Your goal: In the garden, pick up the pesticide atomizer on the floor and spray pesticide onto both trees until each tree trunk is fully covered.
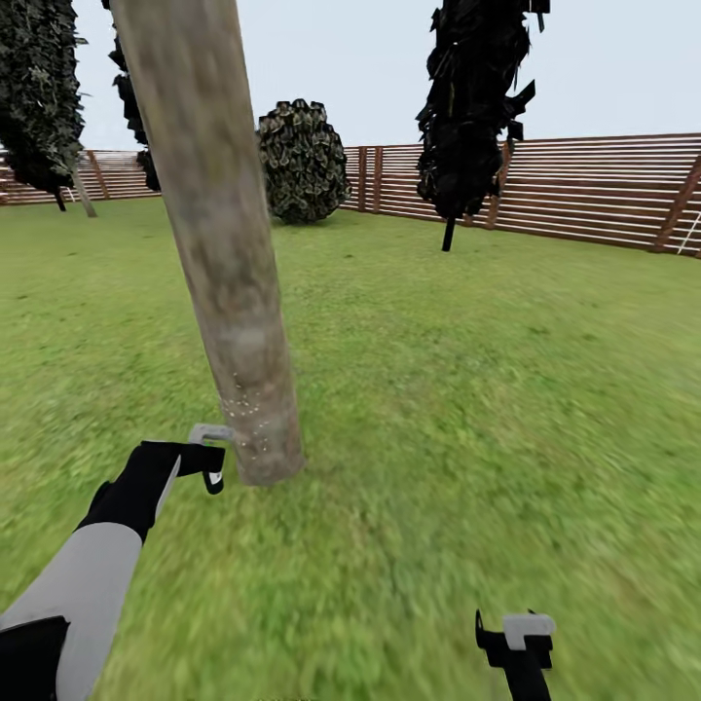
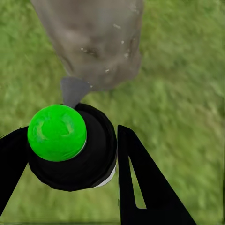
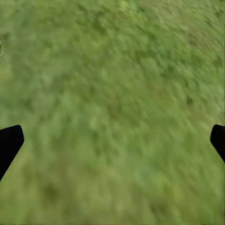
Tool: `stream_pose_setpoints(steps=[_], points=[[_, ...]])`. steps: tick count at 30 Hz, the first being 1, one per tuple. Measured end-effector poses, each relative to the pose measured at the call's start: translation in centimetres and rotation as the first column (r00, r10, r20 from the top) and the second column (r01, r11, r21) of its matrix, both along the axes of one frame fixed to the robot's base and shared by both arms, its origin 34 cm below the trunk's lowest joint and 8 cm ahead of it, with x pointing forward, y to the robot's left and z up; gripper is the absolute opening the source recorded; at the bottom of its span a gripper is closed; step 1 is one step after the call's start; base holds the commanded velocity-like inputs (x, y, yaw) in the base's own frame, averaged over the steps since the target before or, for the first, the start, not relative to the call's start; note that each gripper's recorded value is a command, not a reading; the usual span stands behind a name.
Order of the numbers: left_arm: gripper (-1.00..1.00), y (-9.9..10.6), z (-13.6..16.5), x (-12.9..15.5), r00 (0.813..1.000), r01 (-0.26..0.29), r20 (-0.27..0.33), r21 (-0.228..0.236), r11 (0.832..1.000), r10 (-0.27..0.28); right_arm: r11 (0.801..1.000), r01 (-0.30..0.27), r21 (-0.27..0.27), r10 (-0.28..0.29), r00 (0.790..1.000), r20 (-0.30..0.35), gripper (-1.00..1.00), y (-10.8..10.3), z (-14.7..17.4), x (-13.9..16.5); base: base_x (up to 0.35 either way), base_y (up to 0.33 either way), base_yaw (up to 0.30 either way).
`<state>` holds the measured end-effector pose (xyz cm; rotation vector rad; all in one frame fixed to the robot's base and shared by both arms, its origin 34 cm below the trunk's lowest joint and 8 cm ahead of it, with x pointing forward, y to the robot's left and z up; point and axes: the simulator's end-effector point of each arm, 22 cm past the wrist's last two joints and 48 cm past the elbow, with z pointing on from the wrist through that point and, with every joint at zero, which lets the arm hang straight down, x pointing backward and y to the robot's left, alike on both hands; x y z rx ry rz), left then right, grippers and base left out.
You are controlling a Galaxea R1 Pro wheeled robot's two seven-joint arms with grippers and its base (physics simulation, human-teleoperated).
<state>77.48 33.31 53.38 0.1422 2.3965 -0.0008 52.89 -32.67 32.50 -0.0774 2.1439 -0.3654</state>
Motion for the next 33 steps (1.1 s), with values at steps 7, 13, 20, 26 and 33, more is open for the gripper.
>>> stream_pose_setpoints(steps=[7,13,20,26,33], points=[[-1.00,-0.2,0.4,0.2,1.000,-0.002,0.010,-0.004,1.000,0.002,1.000,0.002,-0.001,-0.002,1.000,0.000,1.00,-0.1,0.0,0.0,0.038,-0.274,0.190],[-1.00,0.1,1.5,0.8,0.999,-0.011,0.037,0.003,1.000,0.011,1.000,0.006,-0.003,-0.006,1.000,0.002,1.00,-0.1,0.1,0.0,0.088,-0.274,0.005],[-1.00,2.8,-2.5,-2.4,0.995,-0.092,-0.030,-0.021,0.996,0.091,1.000,0.004,-0.002,-0.004,1.000,0.000,1.00,-0.1,0.0,0.0,0.018,-0.274,0.000],[-1.00,4.2,-5.0,-4.4,0.990,-0.132,-0.037,0.025,0.991,0.133,1.000,0.004,-0.001,-0.004,1.000,0.000,1.00,-0.1,0.0,0.0,0.016,-0.274,0.136],[-1.00,4.9,-5.2,-4.6,0.985,-0.165,-0.032,0.058,0.985,0.167,1.000,0.002,-0.001,-0.002,1.000,0.000,1.00,0.0,0.0,0.0,0.158,-0.253,0.249]])
